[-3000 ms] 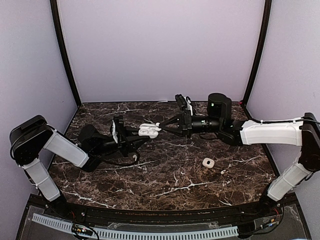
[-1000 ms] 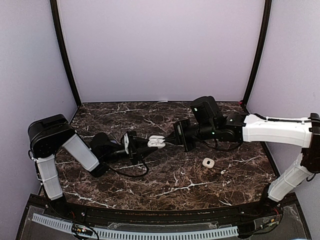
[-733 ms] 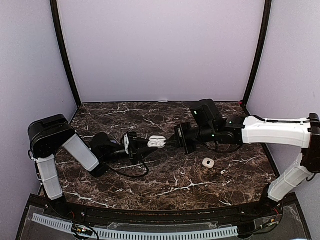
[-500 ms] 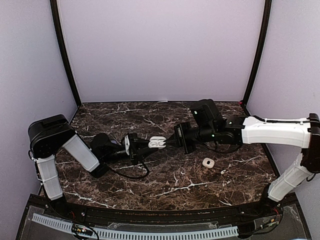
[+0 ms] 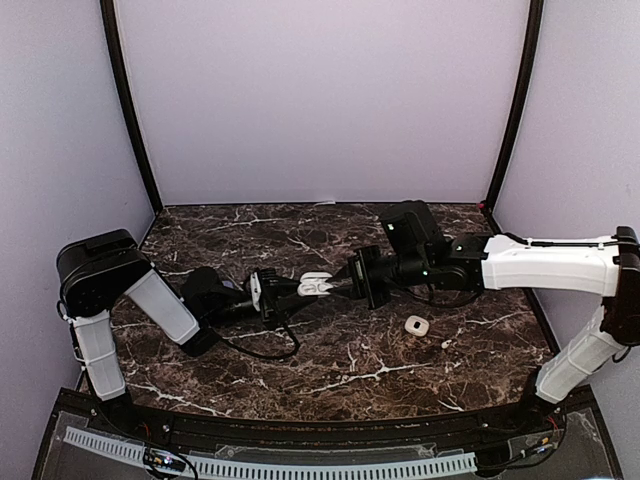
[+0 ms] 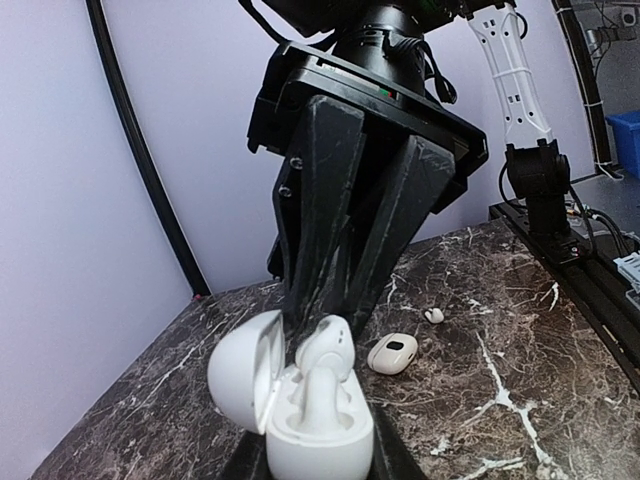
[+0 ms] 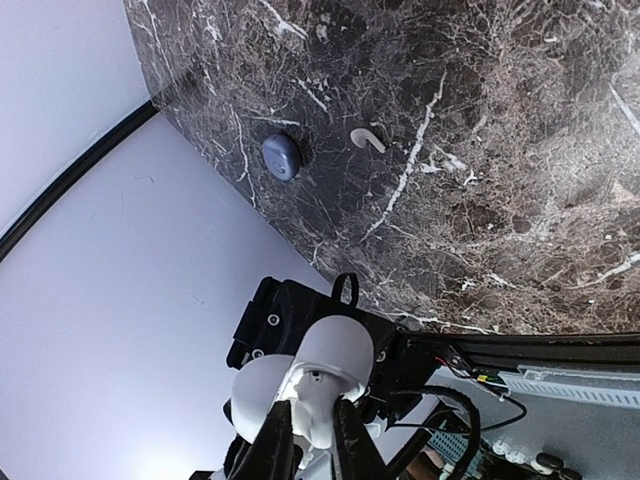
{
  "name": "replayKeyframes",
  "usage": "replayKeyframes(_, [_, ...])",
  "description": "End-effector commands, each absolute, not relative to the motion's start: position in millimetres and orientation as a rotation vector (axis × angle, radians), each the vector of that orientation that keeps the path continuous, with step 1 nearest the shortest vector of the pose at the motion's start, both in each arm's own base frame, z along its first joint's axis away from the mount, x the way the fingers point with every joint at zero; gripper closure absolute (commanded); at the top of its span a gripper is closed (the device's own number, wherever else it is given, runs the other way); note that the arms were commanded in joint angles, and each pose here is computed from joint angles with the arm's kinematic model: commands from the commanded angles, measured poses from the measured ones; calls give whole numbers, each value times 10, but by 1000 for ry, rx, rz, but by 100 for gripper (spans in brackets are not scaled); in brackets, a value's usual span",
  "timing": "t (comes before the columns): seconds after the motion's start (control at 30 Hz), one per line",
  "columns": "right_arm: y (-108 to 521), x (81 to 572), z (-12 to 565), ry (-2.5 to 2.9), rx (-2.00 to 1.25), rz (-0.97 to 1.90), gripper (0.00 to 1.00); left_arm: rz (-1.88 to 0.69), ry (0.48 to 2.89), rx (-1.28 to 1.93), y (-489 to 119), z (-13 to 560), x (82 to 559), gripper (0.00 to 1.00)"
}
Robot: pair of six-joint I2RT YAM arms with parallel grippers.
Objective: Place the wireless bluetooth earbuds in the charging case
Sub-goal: Insert the right earbud into the right side groove of the charging case.
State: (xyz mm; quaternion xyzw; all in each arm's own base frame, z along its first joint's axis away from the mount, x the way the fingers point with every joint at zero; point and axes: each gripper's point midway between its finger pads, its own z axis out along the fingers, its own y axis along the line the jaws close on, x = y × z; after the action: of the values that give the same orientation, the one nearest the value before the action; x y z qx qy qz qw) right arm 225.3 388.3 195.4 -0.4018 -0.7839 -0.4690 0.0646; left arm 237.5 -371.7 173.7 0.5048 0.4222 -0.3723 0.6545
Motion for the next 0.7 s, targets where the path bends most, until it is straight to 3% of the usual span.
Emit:
replayKeyframes(0.0, [3947, 2263, 1963, -2372, -1185, -1451, 85, -797, 704, 1057, -3653, 2308, 2248, 100])
replayKeyframes(0.37, [3933, 2289, 2091, -2391, -1150, -1524, 83, -825, 746, 1019, -3645, 2329, 2297, 100])
replayKeyframes(0.67, [3570, 2302, 2577, -2704, -861, -1812, 84, -873, 837, 873, -3556, 2525, 2452, 100])
